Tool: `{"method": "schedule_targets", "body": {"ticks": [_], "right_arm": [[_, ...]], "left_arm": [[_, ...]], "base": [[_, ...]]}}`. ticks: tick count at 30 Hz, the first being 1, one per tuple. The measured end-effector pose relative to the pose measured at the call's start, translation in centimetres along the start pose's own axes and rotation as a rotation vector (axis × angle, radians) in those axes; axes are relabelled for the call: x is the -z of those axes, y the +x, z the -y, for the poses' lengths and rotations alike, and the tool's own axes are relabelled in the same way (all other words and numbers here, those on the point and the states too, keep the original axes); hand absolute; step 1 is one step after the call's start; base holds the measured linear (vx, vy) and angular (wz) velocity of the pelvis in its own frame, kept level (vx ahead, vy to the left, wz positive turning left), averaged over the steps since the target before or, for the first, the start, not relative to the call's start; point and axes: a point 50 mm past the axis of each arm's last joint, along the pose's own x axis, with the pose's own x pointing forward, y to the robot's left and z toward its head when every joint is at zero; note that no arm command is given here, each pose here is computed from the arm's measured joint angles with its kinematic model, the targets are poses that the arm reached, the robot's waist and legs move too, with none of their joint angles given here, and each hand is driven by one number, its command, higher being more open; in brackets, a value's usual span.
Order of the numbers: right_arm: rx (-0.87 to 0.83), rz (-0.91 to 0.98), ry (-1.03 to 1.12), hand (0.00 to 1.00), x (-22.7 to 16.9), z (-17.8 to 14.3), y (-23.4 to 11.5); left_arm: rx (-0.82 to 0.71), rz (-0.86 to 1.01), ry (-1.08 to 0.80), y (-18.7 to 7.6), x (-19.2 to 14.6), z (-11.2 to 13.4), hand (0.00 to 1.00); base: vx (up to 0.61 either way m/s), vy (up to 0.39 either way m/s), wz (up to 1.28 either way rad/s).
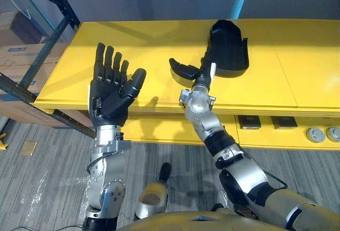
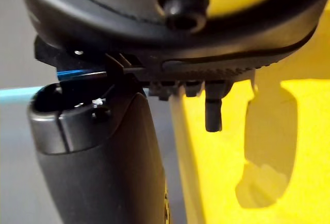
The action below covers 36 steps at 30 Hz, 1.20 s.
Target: Walk over and take three plastic housings, then place them on the shelf
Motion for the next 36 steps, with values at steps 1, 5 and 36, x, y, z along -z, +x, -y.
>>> {"method": "schedule_targets", "body": {"ticks": [1,5,36], "right_arm": [[-0.005,0.0,-0.004,1.0,0.1,0.0,0.0],[-0.019,0.009,-0.002,1.0,0.4,0.3,-0.5],[0.179,0.118,0.052,1.0,1.5,20.9,-13.1]], "left_arm": [[0.002,-0.001,0.002,0.0,0.0,0.0,1.0],[-0.001,-0.003,0.003,-0.1,0.0,0.0,1.0],[0.193,-0.155,-0.017,0.2,3.3,3.3,1.0]], "base": [[0.0,0.0,0.0],[0.0,-0.041,0.01],[0.01,-0.013,-0.41]]}}
